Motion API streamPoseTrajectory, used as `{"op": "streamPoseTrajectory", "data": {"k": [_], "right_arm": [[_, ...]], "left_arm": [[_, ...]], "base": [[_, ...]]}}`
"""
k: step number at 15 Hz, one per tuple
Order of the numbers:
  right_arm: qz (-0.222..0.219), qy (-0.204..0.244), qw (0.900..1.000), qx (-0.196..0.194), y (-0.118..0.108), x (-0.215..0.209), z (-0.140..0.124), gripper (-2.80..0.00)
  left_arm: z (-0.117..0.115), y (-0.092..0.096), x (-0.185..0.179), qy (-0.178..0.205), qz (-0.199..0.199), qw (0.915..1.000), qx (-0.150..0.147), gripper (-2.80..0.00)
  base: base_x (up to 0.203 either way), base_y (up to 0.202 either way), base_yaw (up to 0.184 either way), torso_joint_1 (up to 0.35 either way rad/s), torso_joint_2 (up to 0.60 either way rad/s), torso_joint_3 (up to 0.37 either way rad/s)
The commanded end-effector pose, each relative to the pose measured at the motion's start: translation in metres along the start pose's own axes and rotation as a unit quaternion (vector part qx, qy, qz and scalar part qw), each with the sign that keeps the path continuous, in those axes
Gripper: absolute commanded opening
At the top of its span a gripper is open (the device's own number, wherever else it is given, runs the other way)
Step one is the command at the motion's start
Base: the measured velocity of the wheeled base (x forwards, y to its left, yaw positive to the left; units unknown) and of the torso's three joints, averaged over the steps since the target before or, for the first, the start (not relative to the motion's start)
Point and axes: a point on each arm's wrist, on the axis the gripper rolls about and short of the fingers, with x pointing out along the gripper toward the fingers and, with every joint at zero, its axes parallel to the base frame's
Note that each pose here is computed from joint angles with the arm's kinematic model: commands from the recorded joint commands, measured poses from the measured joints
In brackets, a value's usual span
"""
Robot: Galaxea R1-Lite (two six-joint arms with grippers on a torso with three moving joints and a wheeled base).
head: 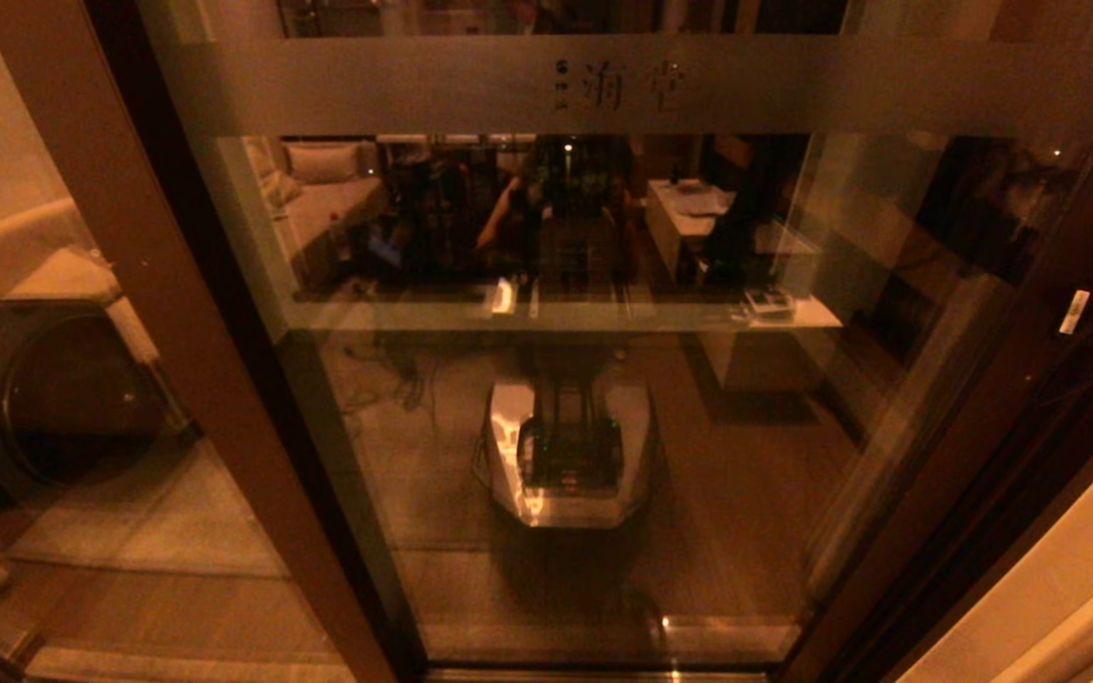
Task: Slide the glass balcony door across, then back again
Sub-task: Close the slid door
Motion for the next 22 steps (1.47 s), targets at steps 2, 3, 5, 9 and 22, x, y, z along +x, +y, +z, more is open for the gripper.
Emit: {"op": "streamPoseTrajectory", "data": {"k": [2, 3, 5, 9, 22], "right_arm": [[0.0, 0.002, 1.0, 0.001, -0.002, 0.001, 0.0, -2.8], [-0.003, -0.001, 1.0, 0.002, -0.005, 0.002, 0.001, -2.8], [-0.013, -0.004, 1.0, 0.005, -0.012, 0.008, 0.004, -2.8], [-0.017, -0.006, 1.0, 0.006, -0.016, 0.009, 0.005, -2.8], [-0.028, -0.003, 1.0, 0.007, -0.024, 0.017, 0.003, -2.8]], "left_arm": [[0.0, 0.0, 0.0, 0.0, 0.0, 1.0, 0.0, -2.8], [0.0, 0.0, 0.0, 0.0, 0.0, 1.0, 0.0, -2.8], [0.0, 0.0, 0.0, 0.0, 0.0, 1.0, 0.0, -2.8], [0.0, 0.0, 0.0, 0.0, 0.0, 1.0, 0.0, -2.8], [0.0, 0.0, 0.0, 0.0, 0.0, 1.0, 0.0, -2.8]], "base": [[0.0, 0.0, 0.0, 0.0, 0.0, 0.0], [0.0, 0.0, 0.0, 0.0, 0.0, 0.0], [0.0, 0.0, 0.0, 0.0, 0.0, 0.0], [0.0, 0.0, 0.0, 0.0, 0.0, 0.0], [0.0, 0.0, 0.0, 0.0, 0.0, 0.0]]}}
